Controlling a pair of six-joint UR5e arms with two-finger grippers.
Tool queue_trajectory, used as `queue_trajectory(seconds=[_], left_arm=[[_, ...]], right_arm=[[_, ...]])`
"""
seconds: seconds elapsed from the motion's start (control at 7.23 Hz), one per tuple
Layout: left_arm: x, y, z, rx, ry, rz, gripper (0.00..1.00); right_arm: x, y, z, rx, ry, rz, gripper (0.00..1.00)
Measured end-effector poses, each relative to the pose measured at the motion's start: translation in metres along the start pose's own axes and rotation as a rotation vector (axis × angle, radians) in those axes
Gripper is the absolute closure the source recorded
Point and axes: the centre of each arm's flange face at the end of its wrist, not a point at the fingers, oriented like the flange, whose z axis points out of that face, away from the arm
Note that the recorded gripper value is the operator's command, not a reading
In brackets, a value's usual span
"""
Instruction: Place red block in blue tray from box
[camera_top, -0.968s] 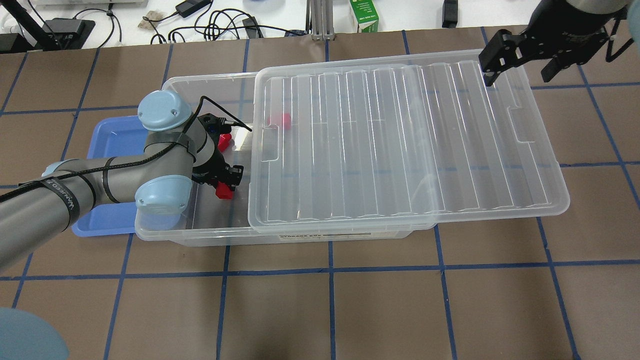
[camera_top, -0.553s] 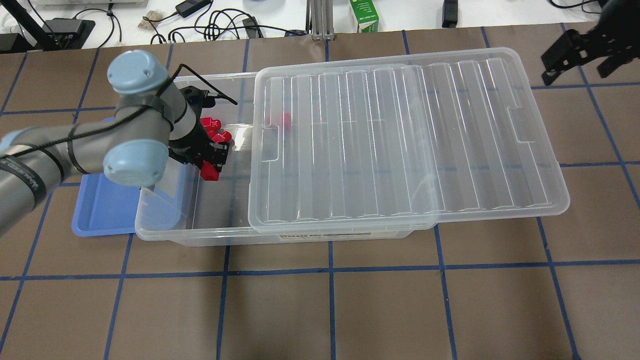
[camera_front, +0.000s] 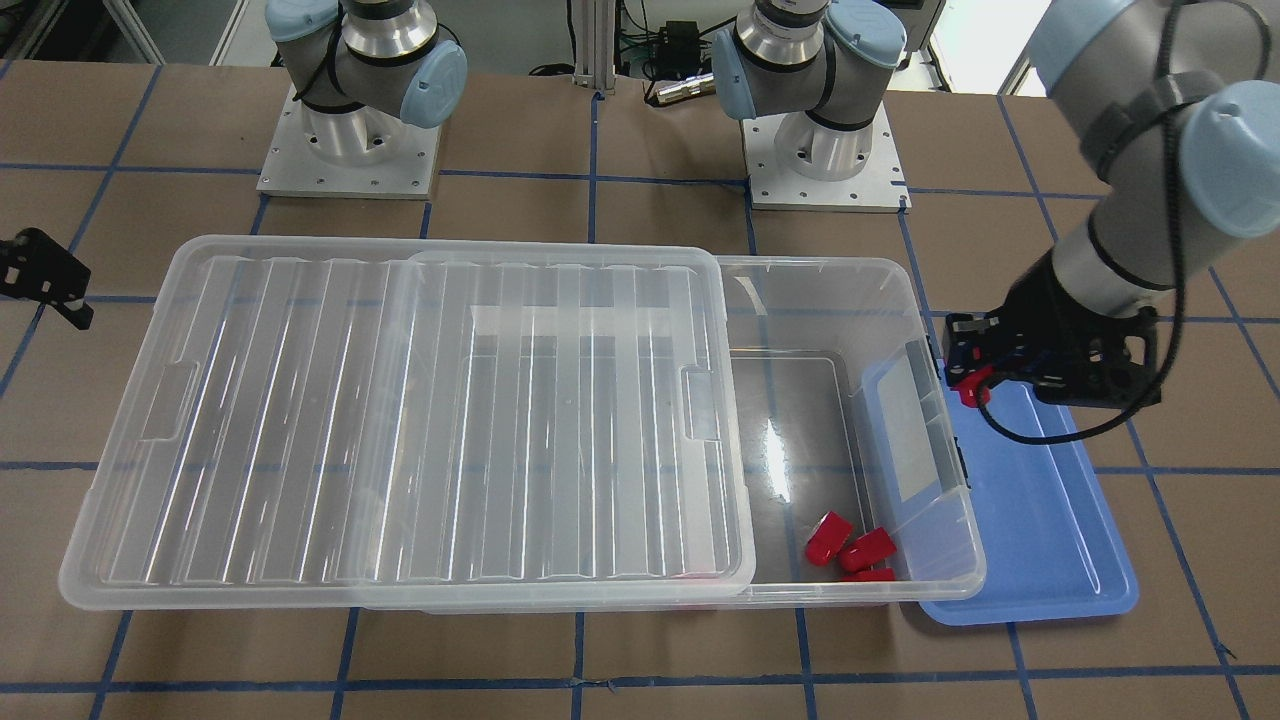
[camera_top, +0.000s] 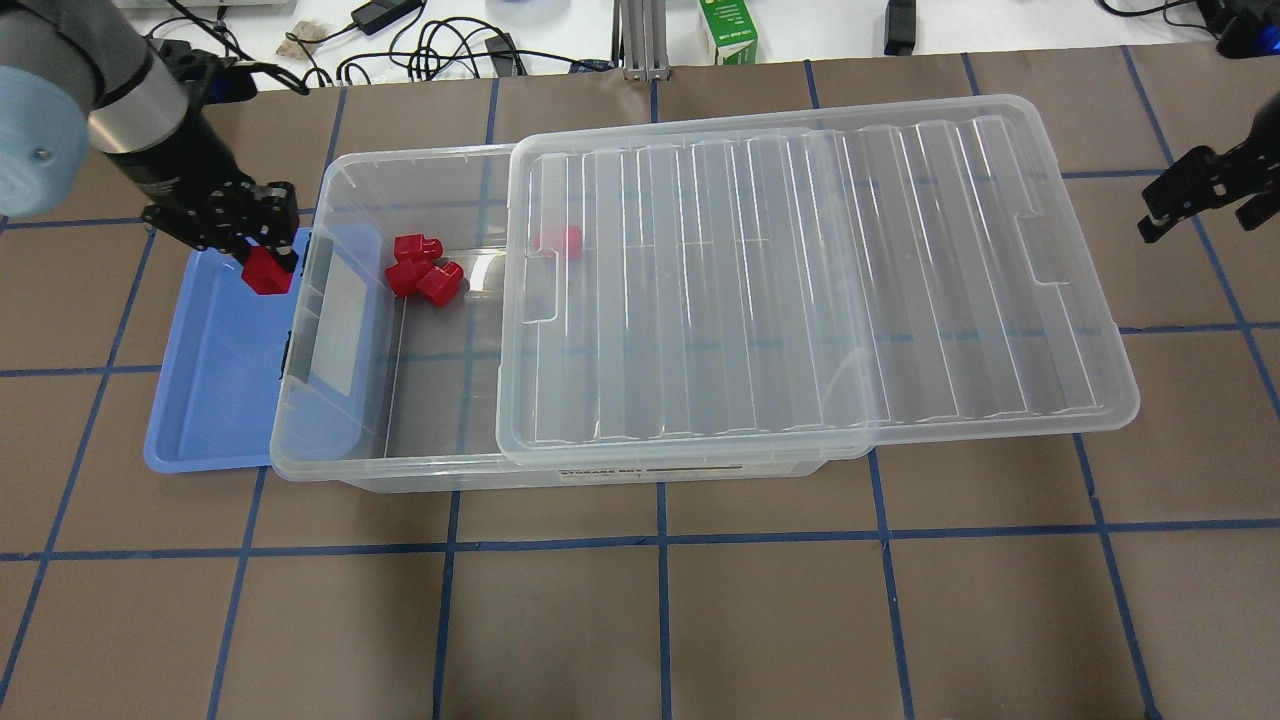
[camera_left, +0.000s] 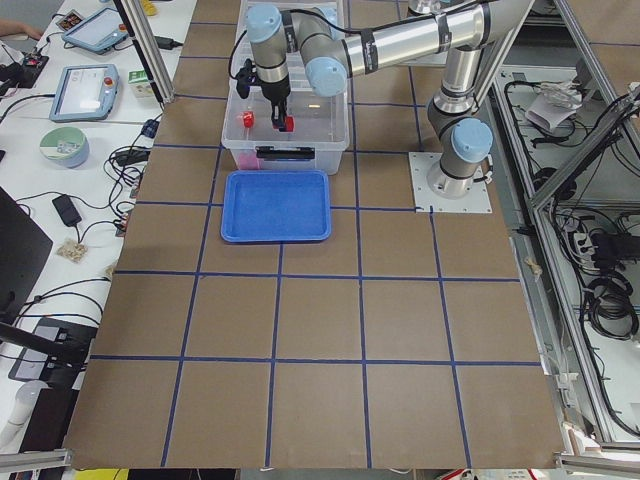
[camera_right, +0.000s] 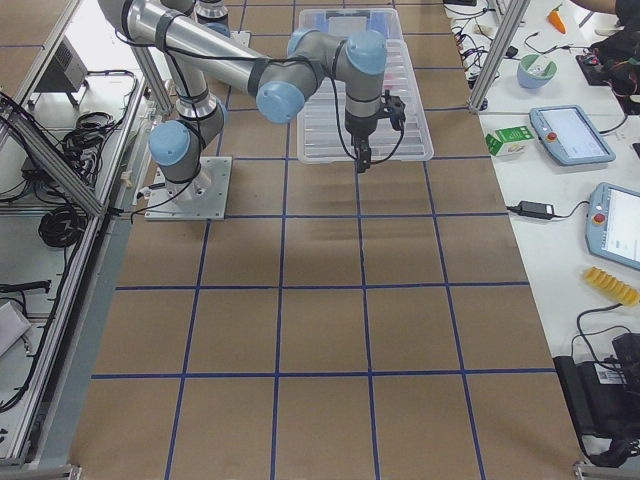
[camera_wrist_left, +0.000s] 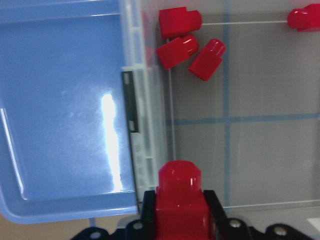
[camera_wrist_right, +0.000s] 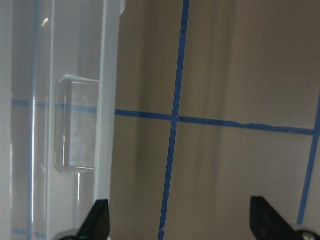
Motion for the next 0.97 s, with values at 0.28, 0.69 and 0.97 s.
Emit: queue_trajectory(seconds=[0.28,0.69,0.97], left_arm=[[-0.076,-0.003,0.047,0.013,0.009,0.018,0.92],[-0.114,-0.002,0.153,0.055,-0.010,0.044,0.74],[-0.119,-0.003,0.175,0.051,-0.006,0.037,0.19]], right_arm=[[0.007,-0.005,0.053,-0.021,-0.010,-0.004,0.00],[0.005,-0.006,0.061,-0.015,0.006,0.001,0.00],[-0.009,-0.009,0.061,-0.008,-0.004,0.004,0.00]])
